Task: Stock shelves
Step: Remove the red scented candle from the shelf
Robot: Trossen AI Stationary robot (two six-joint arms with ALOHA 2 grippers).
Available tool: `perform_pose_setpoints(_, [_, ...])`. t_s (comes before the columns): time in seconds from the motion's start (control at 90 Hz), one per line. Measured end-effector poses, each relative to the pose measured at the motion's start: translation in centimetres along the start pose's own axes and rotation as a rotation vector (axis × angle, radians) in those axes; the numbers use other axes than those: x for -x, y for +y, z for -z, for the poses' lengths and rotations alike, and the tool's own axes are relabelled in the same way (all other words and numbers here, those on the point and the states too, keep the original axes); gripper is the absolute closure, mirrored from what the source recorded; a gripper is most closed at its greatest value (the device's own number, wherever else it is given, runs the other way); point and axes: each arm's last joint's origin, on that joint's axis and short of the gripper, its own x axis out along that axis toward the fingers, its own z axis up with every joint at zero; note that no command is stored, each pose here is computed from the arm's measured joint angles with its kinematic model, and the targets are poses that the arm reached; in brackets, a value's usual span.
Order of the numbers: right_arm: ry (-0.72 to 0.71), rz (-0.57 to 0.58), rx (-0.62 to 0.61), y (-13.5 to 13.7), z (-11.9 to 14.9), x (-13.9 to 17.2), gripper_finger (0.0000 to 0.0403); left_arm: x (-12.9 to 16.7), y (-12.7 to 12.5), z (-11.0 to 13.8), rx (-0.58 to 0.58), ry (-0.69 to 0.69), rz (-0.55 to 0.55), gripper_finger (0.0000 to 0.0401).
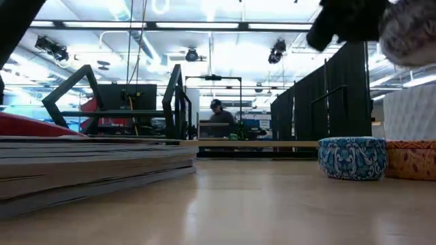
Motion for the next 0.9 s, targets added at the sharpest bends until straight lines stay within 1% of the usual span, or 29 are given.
perform_pose_setpoints(0.056, [-0.004, -0.005, -0.011, 0.5, 0.0, -0.3, 0.0268, -0.2, -0.7, 1.0, 0.014, -0.022, 0.01, 0.0144])
perform_pose_setpoints(0.1, [-0.004, -0.014, -0.026, 0.9, 0.1, -0.5, 0.0271, -0.2, -1.2, 1.7, 0.02, -0.039, -0.002, 0.0144])
perform_pose_setpoints(0.222, [0.002, -0.054, -0.064, 2.0, 0.1, -0.9, 0.0276, -0.1, -2.2, 3.1, 0.007, -0.059, -0.085, 0.0143])
perform_pose_setpoints(0.367, [0.005, -0.092, -0.072, 3.2, 0.4, -1.1, 0.028, -0.4, -2.8, 4.1, 0.018, -0.108, -0.094, 0.0137])
perform_pose_setpoints(0.433, [0.003, -0.102, -0.081, 3.6, 0.5, -1.1, 0.0282, -1.0, -2.9, 4.7, 0.027, -0.126, -0.103, 0.0133])
perform_pose_setpoints(0.589, [0.005, -0.121, -0.112, 4.4, 0.8, -1.0, 0.0286, -2.4, -2.8, 6.5, 0.021, -0.117, -0.124, 0.013])
perform_pose_setpoints(0.678, [0.008, -0.132, -0.123, 4.6, 0.9, -0.8, 0.0287, -2.8, -2.7, 6.8, 0.027, -0.127, -0.131, 0.013])
perform_pose_setpoints(0.8, [0.002, -0.126, -0.118, 4.6, 0.9, -0.8, 0.0289, -2.9, -2.4, 6.7, 0.079, -0.141, -0.137, 0.0129])
perform_pose_setpoints(0.9, [0.001, -0.123, -0.106, 4.5, 0.9, -0.8, 0.0288, -3.0, -2.0, 6.6, 0.081, -0.138, -0.142, 0.0125])
